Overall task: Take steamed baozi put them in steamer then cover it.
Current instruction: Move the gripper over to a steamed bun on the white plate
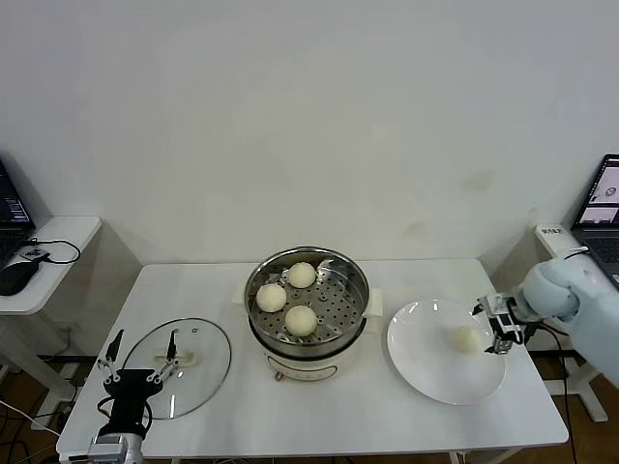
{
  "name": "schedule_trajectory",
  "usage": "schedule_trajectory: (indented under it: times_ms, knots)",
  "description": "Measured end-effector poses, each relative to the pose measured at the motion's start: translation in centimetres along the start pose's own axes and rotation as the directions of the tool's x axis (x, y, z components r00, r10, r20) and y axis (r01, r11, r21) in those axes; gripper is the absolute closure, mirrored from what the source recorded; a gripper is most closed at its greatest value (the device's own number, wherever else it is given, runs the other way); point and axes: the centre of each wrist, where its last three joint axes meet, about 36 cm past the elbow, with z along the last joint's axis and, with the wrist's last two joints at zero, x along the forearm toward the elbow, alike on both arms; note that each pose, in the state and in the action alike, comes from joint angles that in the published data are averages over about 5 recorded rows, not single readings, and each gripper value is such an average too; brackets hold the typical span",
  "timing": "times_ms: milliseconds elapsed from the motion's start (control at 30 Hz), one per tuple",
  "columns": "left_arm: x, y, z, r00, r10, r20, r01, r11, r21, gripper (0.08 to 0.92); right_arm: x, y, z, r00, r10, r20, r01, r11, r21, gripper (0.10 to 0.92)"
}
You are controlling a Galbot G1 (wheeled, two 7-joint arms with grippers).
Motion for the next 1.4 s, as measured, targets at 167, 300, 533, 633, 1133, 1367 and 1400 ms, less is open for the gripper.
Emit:
schedule_trajectory:
  times_ms: [167,300,533,633,1133,1367,1400]
  knots:
    - [0.0,0.0,0.1,1.0000,-0.002,-0.002,0.002,1.000,0.000,0.177,-1.9,0.0,-0.2,1.000,-0.005,-0.006,0.005,1.000,-0.010,0.200]
    - [0.0,0.0,0.2,1.0000,-0.004,-0.005,0.004,1.000,0.000,0.177,-3.2,-0.4,-0.5,1.000,-0.002,-0.007,0.002,1.000,-0.015,0.200]
    - [-0.1,0.1,0.3,0.9999,-0.007,-0.008,0.007,1.000,-0.001,0.177,-4.6,-1.0,-1.1,1.000,0.004,-0.014,-0.004,1.000,-0.023,0.201]
    - [0.0,0.1,0.4,0.9999,-0.008,-0.010,0.008,1.000,0.000,0.177,-5.1,-1.2,-1.1,1.000,0.001,-0.022,-0.001,1.000,-0.028,0.216]
    - [0.1,-0.1,0.3,0.9999,-0.007,-0.010,0.007,1.000,0.004,0.177,-5.9,-1.6,-1.3,0.999,-0.024,-0.029,0.023,0.999,-0.048,0.366]
    - [0.0,-0.1,0.1,1.0000,-0.007,-0.004,0.007,1.000,0.005,0.177,-4.9,-2.0,-1.1,0.999,-0.032,-0.024,0.031,0.998,-0.047,0.403]
    - [0.0,-0.1,0.1,1.0000,-0.007,-0.004,0.007,1.000,0.005,0.177,-4.7,-2.0,-1.0,0.999,-0.034,-0.023,0.032,0.998,-0.047,0.406]
